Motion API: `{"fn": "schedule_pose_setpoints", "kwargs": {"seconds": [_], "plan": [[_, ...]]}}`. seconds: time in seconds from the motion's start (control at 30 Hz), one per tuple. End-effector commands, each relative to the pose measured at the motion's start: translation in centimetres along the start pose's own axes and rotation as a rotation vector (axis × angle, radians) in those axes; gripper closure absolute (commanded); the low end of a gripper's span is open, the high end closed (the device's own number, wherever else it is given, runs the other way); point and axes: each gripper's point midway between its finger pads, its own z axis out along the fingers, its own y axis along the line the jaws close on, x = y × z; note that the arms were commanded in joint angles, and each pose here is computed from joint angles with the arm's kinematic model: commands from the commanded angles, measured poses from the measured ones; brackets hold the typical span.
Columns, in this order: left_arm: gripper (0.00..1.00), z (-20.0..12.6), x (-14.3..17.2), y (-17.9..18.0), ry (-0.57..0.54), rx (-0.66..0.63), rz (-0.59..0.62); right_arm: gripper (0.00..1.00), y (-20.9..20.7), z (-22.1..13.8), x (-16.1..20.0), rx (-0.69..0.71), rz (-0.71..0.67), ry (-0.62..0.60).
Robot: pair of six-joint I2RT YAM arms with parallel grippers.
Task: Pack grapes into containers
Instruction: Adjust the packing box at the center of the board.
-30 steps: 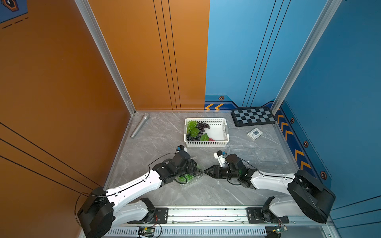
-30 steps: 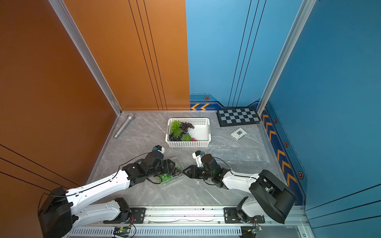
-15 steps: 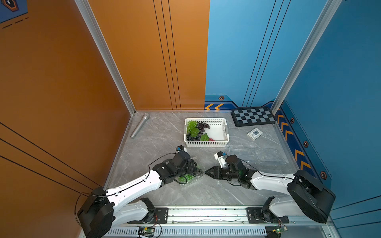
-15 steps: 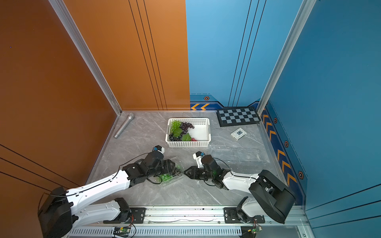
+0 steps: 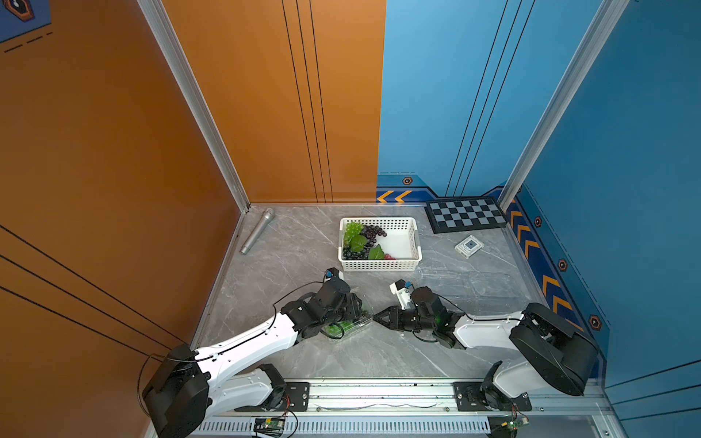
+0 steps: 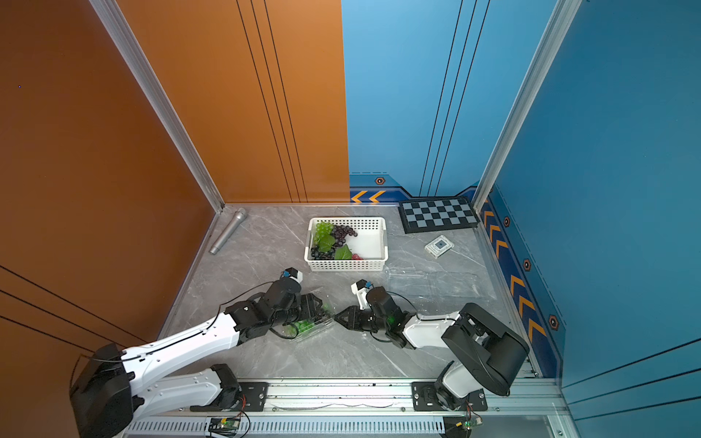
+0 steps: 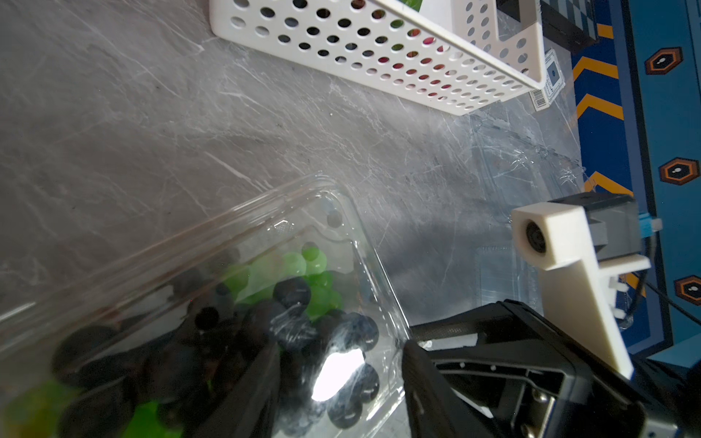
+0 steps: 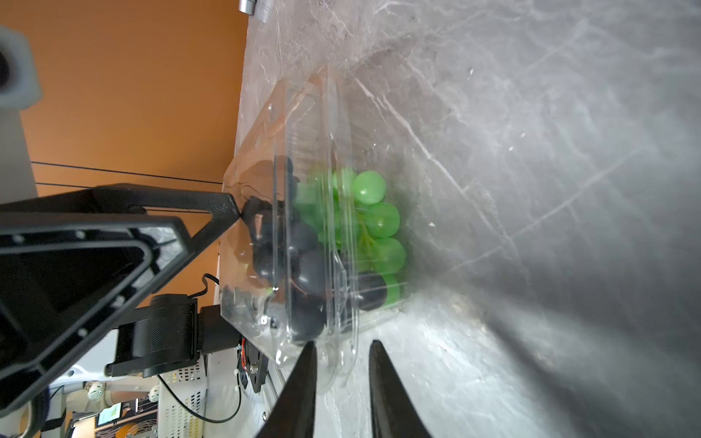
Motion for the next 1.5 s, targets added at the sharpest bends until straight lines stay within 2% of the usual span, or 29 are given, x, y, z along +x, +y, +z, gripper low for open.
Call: {"fn": "schedule_pose_setpoints", "kwargs": {"seconds": [0.0,0.57,1.47], "plan": [[0.46,0.2,0.9,0.6,0.019,-0.016,0.0,0.76,-0.3,0.3,0.6,-0.002,0.014,0.008],[0.47,0.1,1.1,1.0,0.02,-0.021,-0.006,0.83,-0.4,1.2,0.8,-0.047,0.052,-0.006],[0.46,0.0,1.8,1.8,0.022,-0.031,-0.015,0.87,-0.3,2.1,1.5,-0.054,0.057,0.003]]}}
